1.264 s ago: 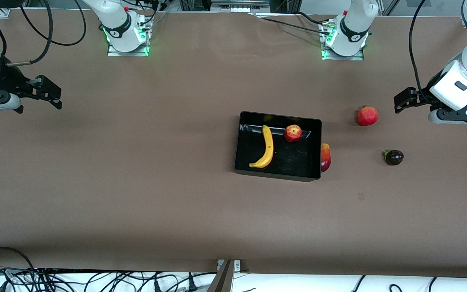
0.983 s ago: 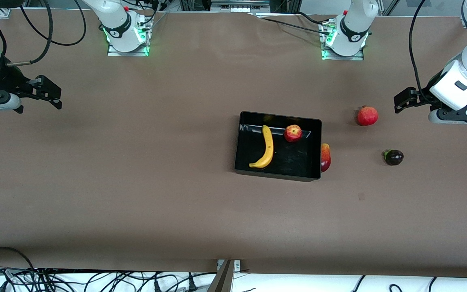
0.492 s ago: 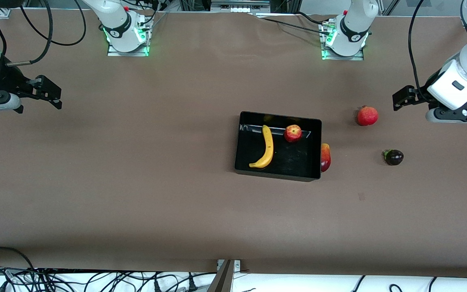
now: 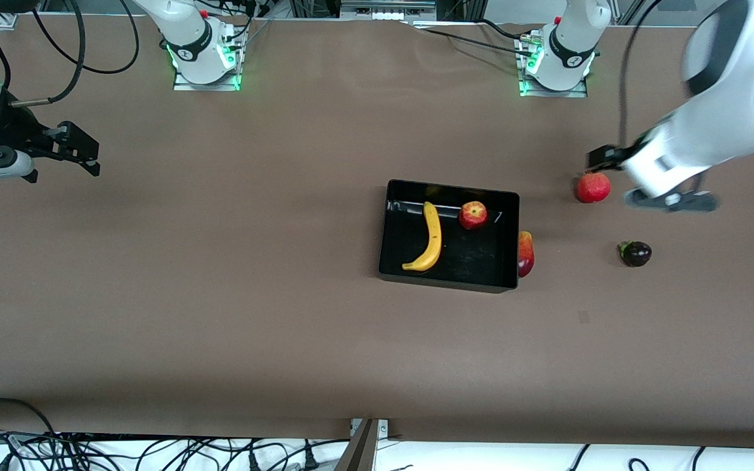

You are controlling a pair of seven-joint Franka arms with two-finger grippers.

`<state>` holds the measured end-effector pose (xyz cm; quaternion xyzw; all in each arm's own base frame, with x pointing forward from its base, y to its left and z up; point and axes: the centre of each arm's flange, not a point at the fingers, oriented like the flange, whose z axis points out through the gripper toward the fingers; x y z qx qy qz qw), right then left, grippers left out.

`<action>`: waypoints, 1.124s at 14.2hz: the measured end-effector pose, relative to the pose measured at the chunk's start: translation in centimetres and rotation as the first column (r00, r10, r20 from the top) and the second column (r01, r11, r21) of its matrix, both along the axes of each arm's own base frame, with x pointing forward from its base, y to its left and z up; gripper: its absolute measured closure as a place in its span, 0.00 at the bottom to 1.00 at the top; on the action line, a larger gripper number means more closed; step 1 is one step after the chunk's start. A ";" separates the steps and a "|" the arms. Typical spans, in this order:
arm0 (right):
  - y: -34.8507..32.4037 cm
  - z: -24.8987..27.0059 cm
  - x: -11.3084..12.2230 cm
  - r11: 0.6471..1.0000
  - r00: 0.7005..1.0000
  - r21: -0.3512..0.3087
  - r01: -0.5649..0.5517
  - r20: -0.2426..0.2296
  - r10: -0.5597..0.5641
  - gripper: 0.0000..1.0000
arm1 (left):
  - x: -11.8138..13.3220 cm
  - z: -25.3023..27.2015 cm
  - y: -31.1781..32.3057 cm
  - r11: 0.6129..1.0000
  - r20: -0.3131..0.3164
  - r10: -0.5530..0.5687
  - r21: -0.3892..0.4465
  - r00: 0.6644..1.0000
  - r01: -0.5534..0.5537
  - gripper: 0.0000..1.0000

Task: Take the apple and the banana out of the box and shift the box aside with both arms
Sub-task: 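Reach the left gripper into the black box and grasp the red apple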

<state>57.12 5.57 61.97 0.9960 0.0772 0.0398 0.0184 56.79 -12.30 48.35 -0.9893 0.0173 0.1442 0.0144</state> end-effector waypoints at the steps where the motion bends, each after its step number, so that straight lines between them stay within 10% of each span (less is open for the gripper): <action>1: 0.0 0.0 0.0 1.000 1.000 0.000 0.000 0.000 0.000 0.00 | 0.6 -2.2 -2.4 1.000 0.000 0.025 0.004 1.000 -0.025 0.00; 9: 0.0 0.0 0.0 1.000 1.000 0.000 0.000 0.000 0.000 0.00 | 0.0 -15.8 -17.2 0.955 0.065 0.294 0.025 0.954 -0.296 0.00; 16: 0.0 0.0 0.0 1.000 1.000 0.000 0.000 0.000 0.000 0.00 | -5.1 -26.1 -20.1 0.995 0.136 -0.008 0.098 0.991 -0.005 0.00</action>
